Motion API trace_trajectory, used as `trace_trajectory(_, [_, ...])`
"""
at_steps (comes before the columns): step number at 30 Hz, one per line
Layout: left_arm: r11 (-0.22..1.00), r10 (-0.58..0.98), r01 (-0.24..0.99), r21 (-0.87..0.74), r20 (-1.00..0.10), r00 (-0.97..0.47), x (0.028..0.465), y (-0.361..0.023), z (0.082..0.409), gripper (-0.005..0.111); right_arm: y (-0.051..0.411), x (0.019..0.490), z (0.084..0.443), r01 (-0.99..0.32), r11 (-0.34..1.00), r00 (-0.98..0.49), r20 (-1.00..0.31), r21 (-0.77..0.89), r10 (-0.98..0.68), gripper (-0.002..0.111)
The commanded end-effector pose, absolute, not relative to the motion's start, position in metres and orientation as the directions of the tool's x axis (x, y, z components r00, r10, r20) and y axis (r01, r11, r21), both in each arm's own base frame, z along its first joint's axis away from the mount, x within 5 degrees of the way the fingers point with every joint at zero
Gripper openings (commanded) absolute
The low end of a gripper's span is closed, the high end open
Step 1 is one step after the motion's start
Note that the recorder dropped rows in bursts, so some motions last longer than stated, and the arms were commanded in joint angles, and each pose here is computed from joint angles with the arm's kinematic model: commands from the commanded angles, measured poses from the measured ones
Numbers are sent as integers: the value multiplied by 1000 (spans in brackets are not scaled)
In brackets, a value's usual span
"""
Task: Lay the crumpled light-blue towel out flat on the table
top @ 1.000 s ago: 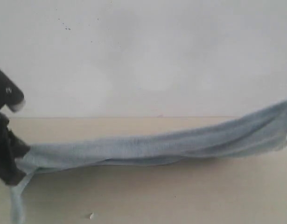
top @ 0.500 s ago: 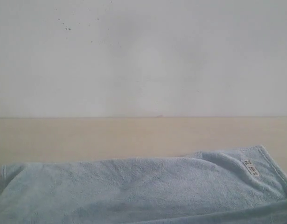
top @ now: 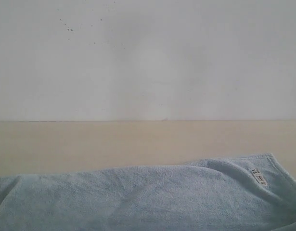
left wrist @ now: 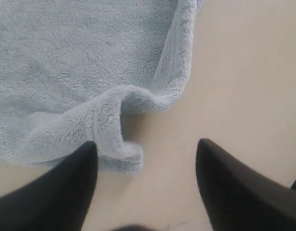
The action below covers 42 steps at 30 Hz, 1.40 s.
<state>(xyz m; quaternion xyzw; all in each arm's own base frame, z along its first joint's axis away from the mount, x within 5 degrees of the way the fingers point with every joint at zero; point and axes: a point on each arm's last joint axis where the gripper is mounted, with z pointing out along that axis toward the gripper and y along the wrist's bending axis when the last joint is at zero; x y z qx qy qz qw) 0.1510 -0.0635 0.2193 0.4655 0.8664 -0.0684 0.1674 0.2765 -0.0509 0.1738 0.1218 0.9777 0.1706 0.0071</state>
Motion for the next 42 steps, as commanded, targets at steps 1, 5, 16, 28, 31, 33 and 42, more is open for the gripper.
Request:
trace_trajectory(1, [594,745,796,111,-449,-493,157,-66,221,64,-46,272,177,229,900,-973,58,371,224,31])
trace_trajectory(5, [737,566,660,145,-666,-486,170,-70,240,62,-48,276,177,230,905,-971,18,358,239,55])
trace_trajectory(16, [914,33,352,-200,-831,-556,193,-82,253,33,-48,333,242,157,845,-902,-274,510,333,63])
trace_trajectory(28, [828,383,559,40,-768,-513,221,-124,215,4,-44,361,215,115,884,-913,-304,452,274,19])
trace_trajectory(31, [865,295,498,-58,-745,-599,224,-126,206,4,-47,377,203,115,877,-905,-315,467,287,2])
trace_trajectory(33, [899,103,367,-240,-698,-709,223,-128,203,4,-50,388,199,109,877,-902,-325,467,285,3])
trace_trajectory(42, [895,145,405,-186,-738,-659,231,-131,209,4,-57,429,156,-122,916,-901,-429,381,58,3])
